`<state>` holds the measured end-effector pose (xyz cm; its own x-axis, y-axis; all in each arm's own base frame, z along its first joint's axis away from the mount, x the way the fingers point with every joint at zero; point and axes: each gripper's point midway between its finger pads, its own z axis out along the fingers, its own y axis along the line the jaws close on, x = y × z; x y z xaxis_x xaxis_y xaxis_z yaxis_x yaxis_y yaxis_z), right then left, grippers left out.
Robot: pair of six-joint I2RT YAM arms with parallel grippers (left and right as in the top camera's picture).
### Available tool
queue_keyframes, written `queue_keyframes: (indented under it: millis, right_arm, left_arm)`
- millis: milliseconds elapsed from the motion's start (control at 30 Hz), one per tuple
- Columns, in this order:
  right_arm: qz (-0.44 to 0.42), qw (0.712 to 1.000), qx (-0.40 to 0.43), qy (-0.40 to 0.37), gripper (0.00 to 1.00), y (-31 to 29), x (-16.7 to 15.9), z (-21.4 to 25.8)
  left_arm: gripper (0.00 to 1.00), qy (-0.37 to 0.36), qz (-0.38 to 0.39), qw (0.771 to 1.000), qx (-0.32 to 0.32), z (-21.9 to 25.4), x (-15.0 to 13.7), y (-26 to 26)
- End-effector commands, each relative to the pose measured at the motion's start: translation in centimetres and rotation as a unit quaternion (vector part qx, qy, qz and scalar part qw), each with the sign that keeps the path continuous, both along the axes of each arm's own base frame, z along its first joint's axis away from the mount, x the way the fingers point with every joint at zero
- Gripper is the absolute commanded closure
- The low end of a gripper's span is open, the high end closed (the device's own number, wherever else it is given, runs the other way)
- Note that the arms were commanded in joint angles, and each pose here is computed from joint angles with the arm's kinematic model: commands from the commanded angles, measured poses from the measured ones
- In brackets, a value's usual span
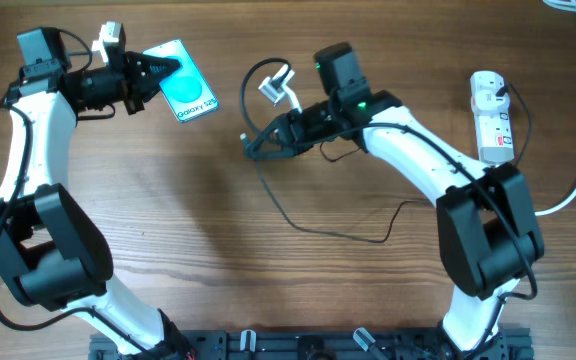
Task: Plug charger to phone and switch on socket
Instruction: 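Push the USB-C plug into the bottom port of the held phone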
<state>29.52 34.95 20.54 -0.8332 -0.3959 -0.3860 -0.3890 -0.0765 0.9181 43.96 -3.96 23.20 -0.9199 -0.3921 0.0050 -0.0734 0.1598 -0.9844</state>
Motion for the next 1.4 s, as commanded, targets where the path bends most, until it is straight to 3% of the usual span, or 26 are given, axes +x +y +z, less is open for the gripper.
queue_keyframes:
  millis: [0,300,600,1267,1367]
  right_arm:
    - [0.045,0.999,0.022,0.011,0.96,0.9,-2.6,1.3]
    - [-0.004,1.0,-0.006,-0.006,0.96,3.5,-0.6,1.7]
    - [-0.036,0.999,-0.009,-0.006,0.96,2.9,1.2,1.9]
    - [-0.041,0.999,0.006,-0.007,0.96,3.3,1.7,3.2]
    - [-0.041,0.999,0.004,-0.002,0.96,3.3,1.7,3.2]
  left_arm:
    - [0.96,-0.056,-0.024,0.998,-0.019,2.4,-0.7,-0.3]
    - [0.96,-0.08,-0.071,0.994,-0.02,2.6,-1.3,-3.8]
    - [0.96,-0.083,-0.076,0.993,-0.024,2.8,-1.5,-4.1]
    - [0.96,-0.084,-0.078,0.993,-0.026,2.9,-1.5,-4.1]
    - [0.96,-0.109,-0.094,0.988,-0.049,4.0,-1.9,-4.3]
